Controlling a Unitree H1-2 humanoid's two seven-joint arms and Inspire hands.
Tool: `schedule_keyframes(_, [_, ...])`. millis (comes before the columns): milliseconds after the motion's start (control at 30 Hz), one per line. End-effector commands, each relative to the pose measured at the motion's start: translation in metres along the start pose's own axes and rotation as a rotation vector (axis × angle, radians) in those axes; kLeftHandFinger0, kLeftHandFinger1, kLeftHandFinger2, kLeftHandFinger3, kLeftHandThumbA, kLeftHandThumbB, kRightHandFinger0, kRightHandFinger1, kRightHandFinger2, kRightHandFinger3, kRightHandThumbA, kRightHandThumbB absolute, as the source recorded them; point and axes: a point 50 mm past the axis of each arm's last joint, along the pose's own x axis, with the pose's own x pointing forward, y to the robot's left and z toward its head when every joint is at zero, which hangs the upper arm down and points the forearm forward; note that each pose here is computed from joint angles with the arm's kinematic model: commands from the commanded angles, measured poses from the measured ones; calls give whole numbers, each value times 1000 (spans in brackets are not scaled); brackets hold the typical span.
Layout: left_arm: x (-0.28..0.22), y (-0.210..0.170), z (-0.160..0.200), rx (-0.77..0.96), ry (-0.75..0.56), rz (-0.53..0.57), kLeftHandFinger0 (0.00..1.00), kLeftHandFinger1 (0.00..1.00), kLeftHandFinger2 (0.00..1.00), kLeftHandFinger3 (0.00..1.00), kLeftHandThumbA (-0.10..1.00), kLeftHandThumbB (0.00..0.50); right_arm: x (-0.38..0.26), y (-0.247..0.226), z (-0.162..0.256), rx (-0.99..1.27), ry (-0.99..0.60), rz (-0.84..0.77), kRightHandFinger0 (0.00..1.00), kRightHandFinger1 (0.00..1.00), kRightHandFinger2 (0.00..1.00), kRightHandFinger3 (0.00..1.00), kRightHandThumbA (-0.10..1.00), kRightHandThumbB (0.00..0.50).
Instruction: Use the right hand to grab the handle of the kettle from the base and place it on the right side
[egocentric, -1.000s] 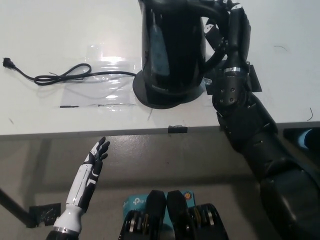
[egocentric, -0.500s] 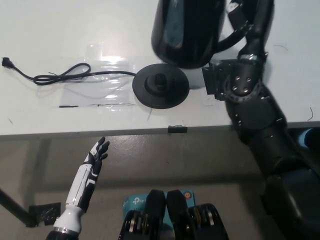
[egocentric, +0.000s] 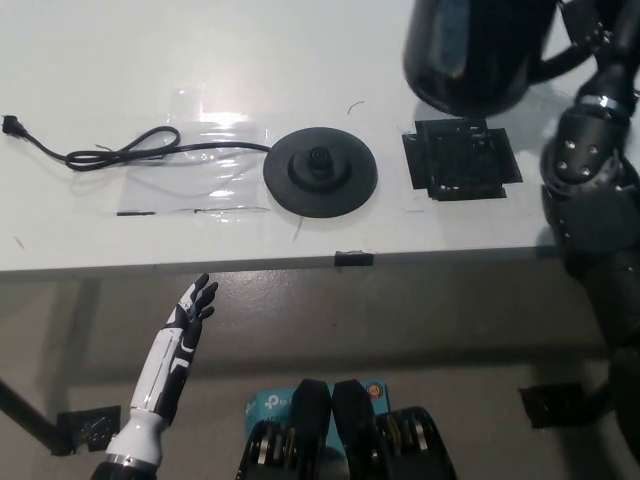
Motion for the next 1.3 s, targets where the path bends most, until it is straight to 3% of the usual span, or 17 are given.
schedule_keyframes(0, [2,9,7,8,-57,8,1000,1000,1000,1000,1000,500,31,-11,33,71,-167,-63,0,0,396,485,-100,73])
schedule_keyframes(133, [0,9,6,5,-53,8,1000,1000,1000,1000,1000,500,24,-13,19,44,-138,-53,0,0,450,537,-100,58])
schedule_keyframes(200, [-1,9,7,6,-53,9,1000,1000,1000,1000,1000,500,16,-10,12,38,-111,-46,0,0,440,532,-100,77])
schedule_keyframes(567, [-3,5,6,-8,-50,6,1000,1000,1000,1000,1000,500,-22,12,-11,50,7,17,0,0,384,504,-100,47])
schedule_keyframes(733, [-3,4,6,-14,-50,11,1000,1000,1000,1000,1000,500,-36,20,-18,7,19,28,0,6,419,507,-100,74])
schedule_keyframes(767, [-3,4,6,-16,-49,12,1000,1000,1000,1000,1000,500,-38,21,-21,3,30,36,0,1,392,453,-100,91])
schedule_keyframes(900, [-4,5,6,-14,-51,14,1000,1000,1000,1000,1000,500,-49,12,-41,-64,53,61,0,27,432,440,2,89])
schedule_keyframes(933, [-4,6,6,-14,-51,14,1000,1000,1000,1000,1000,500,-50,11,-43,-76,50,57,9,55,455,437,21,116])
schedule_keyframes(967, [-4,7,7,-9,-51,13,1000,1000,1000,1000,1000,500,-52,5,-50,-130,42,52,151,239,633,531,233,194])
schedule_keyframes(1000, [-4,8,6,-8,-51,14,1000,1000,1000,1000,1000,500,-52,2,-54,-152,41,66,283,449,886,765,344,249])
schedule_keyframes(1033, [-4,8,6,-9,-51,16,1000,1000,1000,1000,1000,500,-52,0,-56,-160,42,83,337,486,882,752,405,256])
schedule_keyframes(1067, [-4,8,6,-13,-50,18,1000,1000,1000,1000,1000,500,-51,-5,-62,-170,46,133,639,821,1000,1000,470,332])
schedule_keyframes(1100, [-4,9,6,-17,-50,20,1000,1000,1000,1000,1000,500,-50,-5,-63,-172,48,162,829,1000,1000,1000,550,378])
schedule_keyframes(1133, [-3,9,6,-18,-50,23,1000,1000,1000,1000,1000,500,-49,-10,-67,-183,53,230,1000,1000,1000,1000,640,410])
schedule_keyframes(1200, [-6,10,5,-24,-47,30,1000,1000,1000,1000,1000,500,-48,-14,-72,-196,55,296,1000,1000,1000,1000,711,467])
schedule_keyframes(1267, [-8,11,5,-28,-43,35,1000,1000,1000,1000,1000,500,-48,-18,-74,-196,51,322,1000,1000,1000,1000,733,477])
